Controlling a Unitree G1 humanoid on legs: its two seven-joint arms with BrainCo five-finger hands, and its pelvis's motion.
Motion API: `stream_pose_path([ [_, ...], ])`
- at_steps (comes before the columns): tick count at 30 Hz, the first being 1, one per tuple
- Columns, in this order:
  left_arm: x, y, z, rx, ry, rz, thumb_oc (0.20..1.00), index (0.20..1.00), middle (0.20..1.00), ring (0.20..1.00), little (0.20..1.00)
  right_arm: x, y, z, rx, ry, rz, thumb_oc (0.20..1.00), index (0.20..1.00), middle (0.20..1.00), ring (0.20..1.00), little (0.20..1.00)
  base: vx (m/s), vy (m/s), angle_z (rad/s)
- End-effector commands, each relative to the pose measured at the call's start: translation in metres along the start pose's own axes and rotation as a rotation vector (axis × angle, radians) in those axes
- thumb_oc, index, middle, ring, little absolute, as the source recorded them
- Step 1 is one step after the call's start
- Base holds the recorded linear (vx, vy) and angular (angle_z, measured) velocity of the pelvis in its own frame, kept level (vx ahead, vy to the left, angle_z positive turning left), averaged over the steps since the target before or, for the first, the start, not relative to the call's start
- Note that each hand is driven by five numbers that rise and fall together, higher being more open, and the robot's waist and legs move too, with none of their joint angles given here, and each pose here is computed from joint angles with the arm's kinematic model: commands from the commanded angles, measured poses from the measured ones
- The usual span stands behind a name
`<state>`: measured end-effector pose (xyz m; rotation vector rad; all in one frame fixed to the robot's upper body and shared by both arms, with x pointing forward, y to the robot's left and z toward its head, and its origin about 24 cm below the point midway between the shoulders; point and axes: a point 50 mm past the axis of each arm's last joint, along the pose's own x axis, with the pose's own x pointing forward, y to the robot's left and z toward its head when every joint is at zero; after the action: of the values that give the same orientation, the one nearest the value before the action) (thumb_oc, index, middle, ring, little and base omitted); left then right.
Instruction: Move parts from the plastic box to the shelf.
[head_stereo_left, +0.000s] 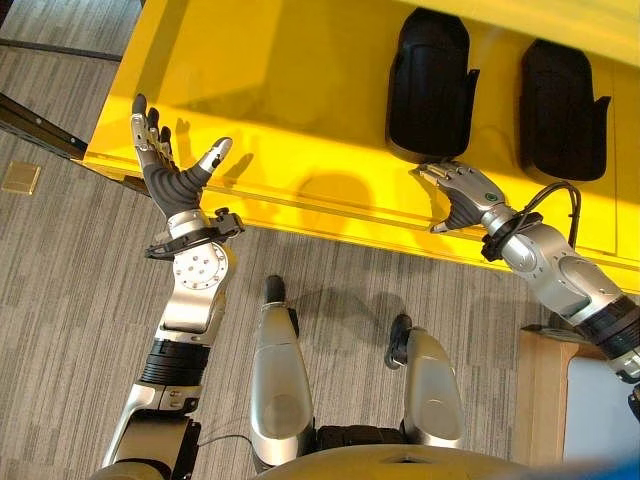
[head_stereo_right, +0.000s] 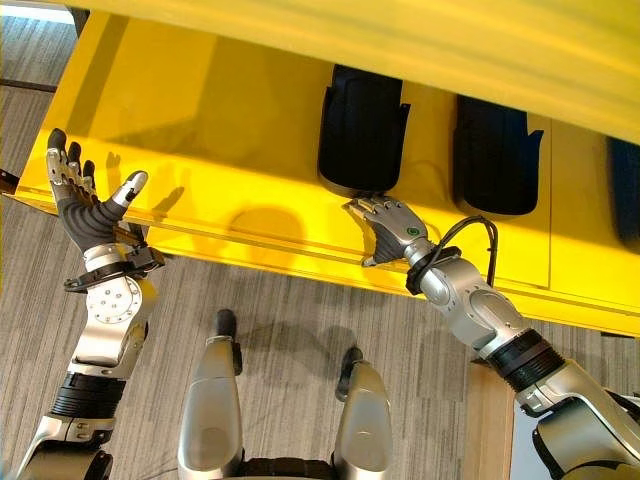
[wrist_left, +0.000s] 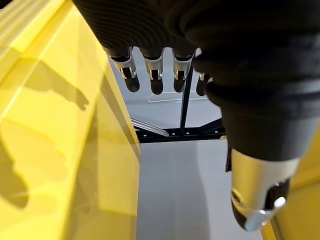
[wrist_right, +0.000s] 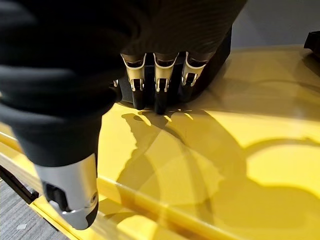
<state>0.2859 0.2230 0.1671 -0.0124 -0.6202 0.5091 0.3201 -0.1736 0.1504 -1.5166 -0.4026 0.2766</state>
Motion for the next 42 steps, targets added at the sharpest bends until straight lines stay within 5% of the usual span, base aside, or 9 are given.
stream_pose_path([
  [1,-0.004,-0.003,0.017,-0.048,-0.081,-0.039,1.000,1.000,1.000,1.000,1.000,0.012,-0.033,-0.010,-0.053,0.028,-0.102,1.000,1.000,1.000,1.000,1.000,0.01,0.012,0.05],
  [25,-0.004,-0.008,0.021,-0.078,-0.079,-0.067,1.000,1.000,1.000,1.000,1.000,0.021,-0.040,-0.007,-0.012,0.042,-0.127,1.000,1.000,1.000,1.000,1.000,0.00,0.003,0.00],
  [42,-0.001,0.011,0.029,-0.068,-0.133,-0.016,1.000,1.000,1.000,1.000,1.000,-0.040,0.020,0.014,0.204,-0.051,0.214,1.000,1.000,1.000,1.000,1.000,-0.04,-0.004,0.00],
])
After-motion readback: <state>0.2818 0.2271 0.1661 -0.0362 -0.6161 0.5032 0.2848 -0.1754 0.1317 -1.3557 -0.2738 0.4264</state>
